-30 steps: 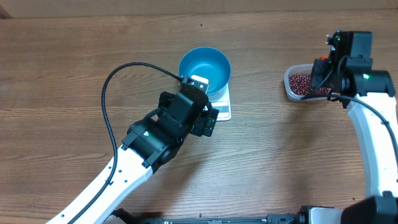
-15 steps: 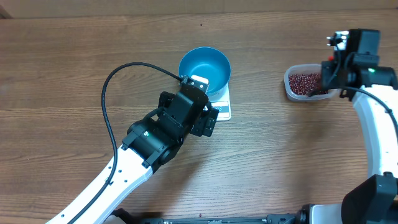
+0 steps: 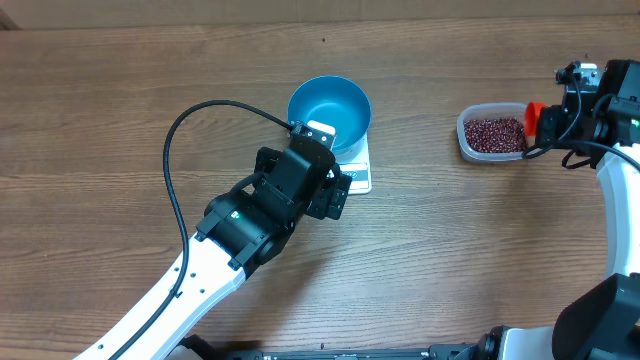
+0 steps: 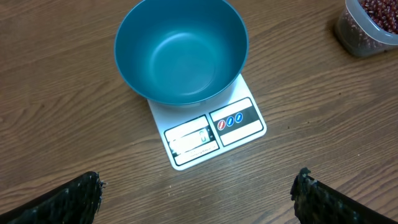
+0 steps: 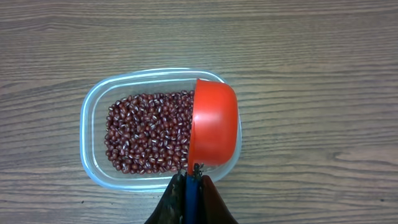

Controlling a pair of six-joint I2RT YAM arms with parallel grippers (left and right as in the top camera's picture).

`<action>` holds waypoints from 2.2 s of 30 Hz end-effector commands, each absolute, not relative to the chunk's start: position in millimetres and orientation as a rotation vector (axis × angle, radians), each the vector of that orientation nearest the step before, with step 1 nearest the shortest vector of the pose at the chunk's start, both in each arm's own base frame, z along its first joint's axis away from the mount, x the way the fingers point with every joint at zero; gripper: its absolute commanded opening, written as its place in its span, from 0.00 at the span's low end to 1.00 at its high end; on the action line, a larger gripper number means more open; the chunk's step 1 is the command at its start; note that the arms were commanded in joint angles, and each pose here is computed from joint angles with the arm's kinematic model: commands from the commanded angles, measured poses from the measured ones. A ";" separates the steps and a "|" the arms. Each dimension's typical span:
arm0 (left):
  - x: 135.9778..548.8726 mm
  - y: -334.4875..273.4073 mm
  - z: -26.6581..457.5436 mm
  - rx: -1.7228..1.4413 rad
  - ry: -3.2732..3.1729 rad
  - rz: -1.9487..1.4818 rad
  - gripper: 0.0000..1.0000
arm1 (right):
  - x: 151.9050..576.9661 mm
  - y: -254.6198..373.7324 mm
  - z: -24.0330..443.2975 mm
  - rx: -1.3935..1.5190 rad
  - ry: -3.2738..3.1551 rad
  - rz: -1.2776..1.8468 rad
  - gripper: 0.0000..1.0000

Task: Scoop item into bowl and weigh 150g on scale
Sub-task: 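Lower the red scoop into the beans and scoop with the right gripper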

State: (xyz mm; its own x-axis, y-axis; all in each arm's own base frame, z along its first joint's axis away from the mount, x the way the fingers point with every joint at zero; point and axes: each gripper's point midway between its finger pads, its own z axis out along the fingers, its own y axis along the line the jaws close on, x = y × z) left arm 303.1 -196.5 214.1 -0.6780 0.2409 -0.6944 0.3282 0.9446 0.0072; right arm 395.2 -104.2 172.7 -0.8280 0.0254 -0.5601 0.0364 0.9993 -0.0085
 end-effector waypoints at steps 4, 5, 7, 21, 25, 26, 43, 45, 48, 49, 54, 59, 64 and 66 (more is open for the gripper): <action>303.3 -193.0 219.0 0.378 2.329 -0.145 1.00 | 394.0 -99.8 170.5 0.023 2.551 0.009 0.04; 303.3 -193.0 219.0 0.378 2.329 -0.145 1.00 | 393.4 -99.7 169.3 0.024 2.554 0.010 0.04; 303.3 -193.0 219.0 0.378 2.329 -0.145 1.00 | 392.4 -99.3 166.5 0.024 2.559 0.012 0.04; 303.3 -193.0 219.0 0.378 2.329 -0.145 0.99 | 390.0 -95.4 133.2 0.018 2.559 0.036 0.04; 303.3 -193.0 219.0 0.378 2.329 -0.145 0.99 | 389.1 -95.0 122.9 0.018 2.556 0.035 0.04; 303.3 -193.0 219.0 0.378 2.329 -0.145 0.99 | 388.6 -94.7 120.7 0.019 2.556 0.036 0.04; 303.3 -193.0 219.0 0.378 2.329 -0.145 0.99 | 384.3 -77.6 109.3 0.003 2.566 0.163 0.04; 303.3 -193.0 219.0 0.378 2.329 -0.145 1.00 | 384.3 -77.1 105.7 0.003 2.574 0.171 0.04; 303.3 -193.0 219.0 0.378 2.329 -0.145 1.00 | 384.9 -77.2 95.9 0.008 2.596 0.183 0.04; 303.3 -193.0 219.0 0.378 2.329 -0.145 0.99 | 384.8 -76.0 91.6 0.008 2.605 0.197 0.04; 303.3 -193.0 219.0 0.378 2.329 -0.145 0.99 | 385.3 -68.1 80.6 0.002 2.621 0.272 0.04; 303.3 -192.9 219.0 0.378 2.330 -0.144 0.99 | 385.0 -61.2 81.2 -0.008 2.613 0.327 0.04; 303.3 -193.0 219.0 0.378 2.329 -0.145 1.00 | 384.0 -60.0 81.0 -0.008 2.616 0.336 0.04; 303.3 -193.0 219.0 0.378 2.329 -0.145 1.00 | 384.7 -55.6 82.7 -0.016 2.605 0.371 0.04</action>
State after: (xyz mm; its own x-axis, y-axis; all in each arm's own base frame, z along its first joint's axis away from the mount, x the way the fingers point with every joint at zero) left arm 303.1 -196.5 214.1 -0.6780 0.2409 -0.6944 0.3282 0.9446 0.0072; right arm 387.1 -67.1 88.8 -0.8662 0.0477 -0.4975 -0.0558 0.9800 0.1912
